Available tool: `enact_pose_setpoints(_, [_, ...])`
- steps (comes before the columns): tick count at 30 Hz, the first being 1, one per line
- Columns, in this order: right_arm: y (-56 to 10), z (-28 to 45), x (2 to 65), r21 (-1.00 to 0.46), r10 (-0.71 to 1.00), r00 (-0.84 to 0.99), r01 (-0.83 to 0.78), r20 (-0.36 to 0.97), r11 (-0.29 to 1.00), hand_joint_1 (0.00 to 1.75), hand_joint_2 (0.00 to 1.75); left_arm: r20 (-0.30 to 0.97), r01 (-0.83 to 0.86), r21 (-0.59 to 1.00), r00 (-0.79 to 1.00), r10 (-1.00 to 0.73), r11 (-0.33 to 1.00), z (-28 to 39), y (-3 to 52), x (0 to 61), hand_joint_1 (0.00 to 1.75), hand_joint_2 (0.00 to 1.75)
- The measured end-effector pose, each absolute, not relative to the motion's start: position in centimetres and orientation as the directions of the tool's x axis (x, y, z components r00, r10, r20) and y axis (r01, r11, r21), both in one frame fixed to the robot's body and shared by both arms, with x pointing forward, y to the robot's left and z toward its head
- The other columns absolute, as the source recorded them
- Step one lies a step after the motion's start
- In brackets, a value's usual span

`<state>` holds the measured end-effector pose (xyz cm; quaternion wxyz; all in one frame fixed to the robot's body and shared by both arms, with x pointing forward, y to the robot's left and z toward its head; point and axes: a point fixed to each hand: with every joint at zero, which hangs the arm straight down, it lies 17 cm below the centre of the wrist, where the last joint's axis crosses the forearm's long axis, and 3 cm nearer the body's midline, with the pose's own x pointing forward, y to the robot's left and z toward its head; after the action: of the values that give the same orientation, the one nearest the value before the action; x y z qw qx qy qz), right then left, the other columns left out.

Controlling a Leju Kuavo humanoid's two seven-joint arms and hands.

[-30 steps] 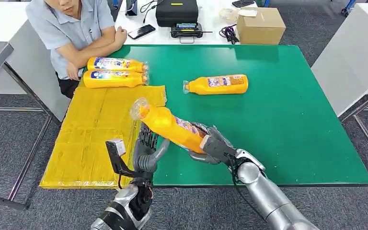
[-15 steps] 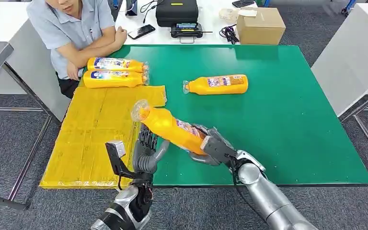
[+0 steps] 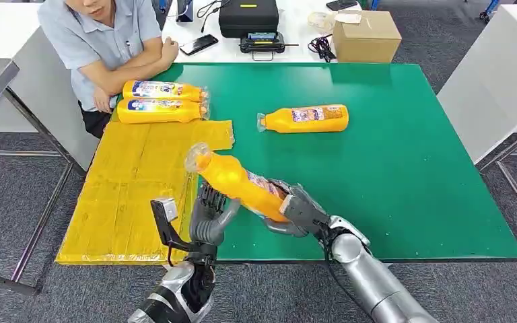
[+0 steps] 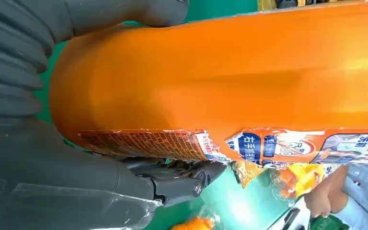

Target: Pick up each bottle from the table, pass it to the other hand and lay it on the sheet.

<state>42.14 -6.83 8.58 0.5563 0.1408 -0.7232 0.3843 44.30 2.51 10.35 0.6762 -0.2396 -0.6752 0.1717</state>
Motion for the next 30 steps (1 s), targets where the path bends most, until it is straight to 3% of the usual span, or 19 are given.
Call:
enact_pose_setpoints(16, [-6.5,7.7,41.4,-0.372,0.21,-0.314,-0.656,0.926,0.657,1.75,1.75,0.816,0.162,-0.571,0.002,0.579,0.805,12.5,1.3,43.8,0.0,1.75])
enact_pose_setpoints(17, [-6.4,7.7,41.3,-0.369,0.207,-0.313,-0.659,0.927,0.655,1.75,1.75,0.816,0.165,-0.57,0.001,0.578,0.805,12.5,1.2,43.8,0.12,1.75])
enact_pose_setpoints(18, [-6.3,7.7,41.3,-0.366,0.203,-0.312,-0.662,0.928,0.654,1.75,1.75,0.817,0.167,-0.569,0.0,0.577,0.805,12.6,1.2,43.7,0.58,1.75])
enact_pose_setpoints(27, [-5.8,7.9,41.1,-0.359,0.191,-0.313,-0.668,0.93,0.652,1.75,1.75,0.815,0.169,-0.57,-0.005,0.579,0.804,12.7,1.1,43.7,0.58,1.75])
enact_pose_setpoints(28, [-5.8,7.9,41.1,-0.359,0.191,-0.314,-0.668,0.93,0.652,1.75,1.75,0.815,0.169,-0.57,-0.005,0.579,0.804,12.7,1.1,43.7,1.75,1.75])
enact_pose_setpoints(30, [-5.7,7.9,41.1,-0.358,0.19,-0.314,-0.668,0.93,0.652,1.75,1.75,0.815,0.169,-0.57,-0.005,0.579,0.804,12.7,1.2,43.7,1.75,1.75])
